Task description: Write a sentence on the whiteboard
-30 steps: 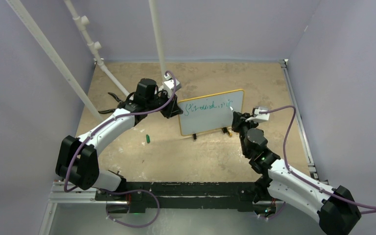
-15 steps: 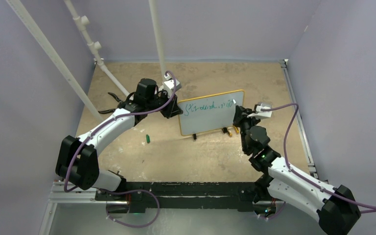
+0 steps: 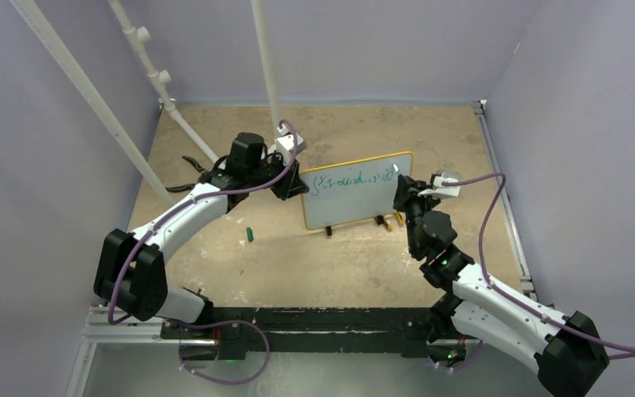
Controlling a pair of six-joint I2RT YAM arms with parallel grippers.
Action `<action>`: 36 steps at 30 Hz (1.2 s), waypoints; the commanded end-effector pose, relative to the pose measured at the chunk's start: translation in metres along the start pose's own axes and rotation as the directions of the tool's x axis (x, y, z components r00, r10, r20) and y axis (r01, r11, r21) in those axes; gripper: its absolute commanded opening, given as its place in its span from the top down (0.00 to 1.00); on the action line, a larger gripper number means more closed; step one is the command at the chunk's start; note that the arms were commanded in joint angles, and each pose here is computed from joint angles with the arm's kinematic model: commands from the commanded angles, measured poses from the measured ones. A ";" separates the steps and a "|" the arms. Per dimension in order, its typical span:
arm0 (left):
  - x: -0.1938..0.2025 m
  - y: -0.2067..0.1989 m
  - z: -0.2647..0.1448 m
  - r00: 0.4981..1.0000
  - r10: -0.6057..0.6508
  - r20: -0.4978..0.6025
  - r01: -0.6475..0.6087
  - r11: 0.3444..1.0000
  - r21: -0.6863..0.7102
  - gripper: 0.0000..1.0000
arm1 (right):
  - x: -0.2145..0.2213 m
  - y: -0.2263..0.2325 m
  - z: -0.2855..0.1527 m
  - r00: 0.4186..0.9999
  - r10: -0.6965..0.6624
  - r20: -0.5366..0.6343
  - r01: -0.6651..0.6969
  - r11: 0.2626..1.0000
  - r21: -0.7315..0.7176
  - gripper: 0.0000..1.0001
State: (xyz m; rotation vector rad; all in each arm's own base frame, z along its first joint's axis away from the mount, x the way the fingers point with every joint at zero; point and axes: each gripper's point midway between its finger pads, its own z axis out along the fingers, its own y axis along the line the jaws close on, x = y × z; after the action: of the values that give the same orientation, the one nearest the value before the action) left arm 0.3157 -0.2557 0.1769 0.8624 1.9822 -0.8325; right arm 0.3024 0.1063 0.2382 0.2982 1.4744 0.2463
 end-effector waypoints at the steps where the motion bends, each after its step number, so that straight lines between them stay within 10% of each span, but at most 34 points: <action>1: -0.009 0.021 -0.005 0.999 0.046 0.008 -0.046 0.995 -0.088 1.00 | 0.007 -0.006 -0.003 0.999 0.037 -0.021 -0.036 0.999 0.021 1.00; 36: -0.009 0.021 -0.006 0.999 0.046 0.008 -0.046 0.995 -0.092 1.00 | 0.010 -0.025 -0.010 0.998 0.067 -0.014 -0.066 0.995 0.078 1.00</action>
State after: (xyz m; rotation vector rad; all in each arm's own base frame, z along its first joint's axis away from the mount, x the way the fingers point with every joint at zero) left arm 0.3154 -0.2557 0.1766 0.8627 1.9837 -0.8331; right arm 0.2893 0.0930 0.2096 0.3740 1.5400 0.2522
